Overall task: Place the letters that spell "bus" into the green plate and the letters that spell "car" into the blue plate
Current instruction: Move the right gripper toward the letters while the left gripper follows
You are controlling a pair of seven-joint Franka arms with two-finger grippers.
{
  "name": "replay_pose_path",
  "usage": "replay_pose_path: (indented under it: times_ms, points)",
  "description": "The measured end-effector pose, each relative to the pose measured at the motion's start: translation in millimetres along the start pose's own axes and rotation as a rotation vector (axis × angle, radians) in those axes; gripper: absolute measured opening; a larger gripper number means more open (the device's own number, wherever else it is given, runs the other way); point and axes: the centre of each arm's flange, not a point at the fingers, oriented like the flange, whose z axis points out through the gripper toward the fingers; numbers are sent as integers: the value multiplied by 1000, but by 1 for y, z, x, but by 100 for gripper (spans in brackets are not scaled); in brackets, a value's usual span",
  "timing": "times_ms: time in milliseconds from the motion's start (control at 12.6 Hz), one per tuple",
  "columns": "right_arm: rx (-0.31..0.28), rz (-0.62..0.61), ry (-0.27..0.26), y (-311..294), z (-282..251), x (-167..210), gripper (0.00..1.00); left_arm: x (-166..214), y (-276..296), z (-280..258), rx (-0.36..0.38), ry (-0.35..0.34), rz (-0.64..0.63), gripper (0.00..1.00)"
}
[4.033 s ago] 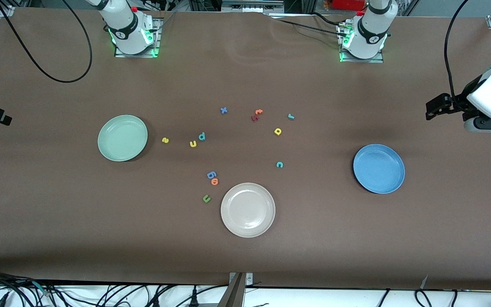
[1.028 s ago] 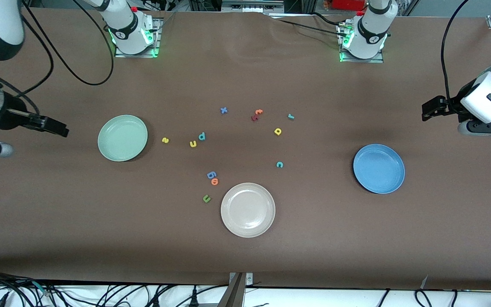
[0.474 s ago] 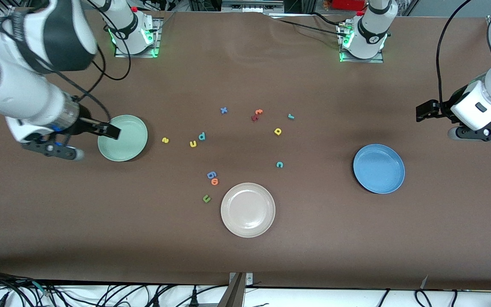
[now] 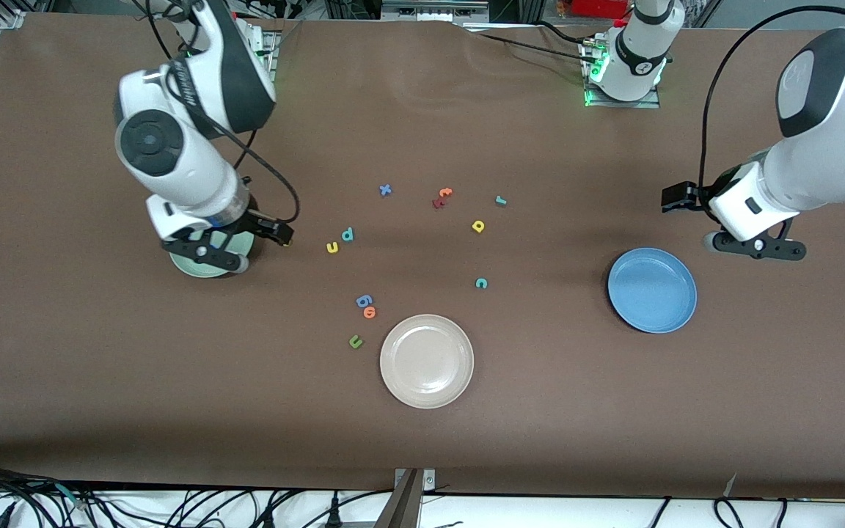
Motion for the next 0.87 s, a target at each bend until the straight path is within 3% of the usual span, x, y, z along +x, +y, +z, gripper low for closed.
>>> replay_pose_path:
  times_ms: [237,712,870]
  points:
    - [44,16,27,-26,68,-31,100,11,27,13,-5,18,-34,100]
    - [69,24,76,-52,181,-66,99,39,95,60,-29,52,-142,100]
    - [75,-2,96,-44,200,-68,92,46,116,78,-42,75,-181,100]
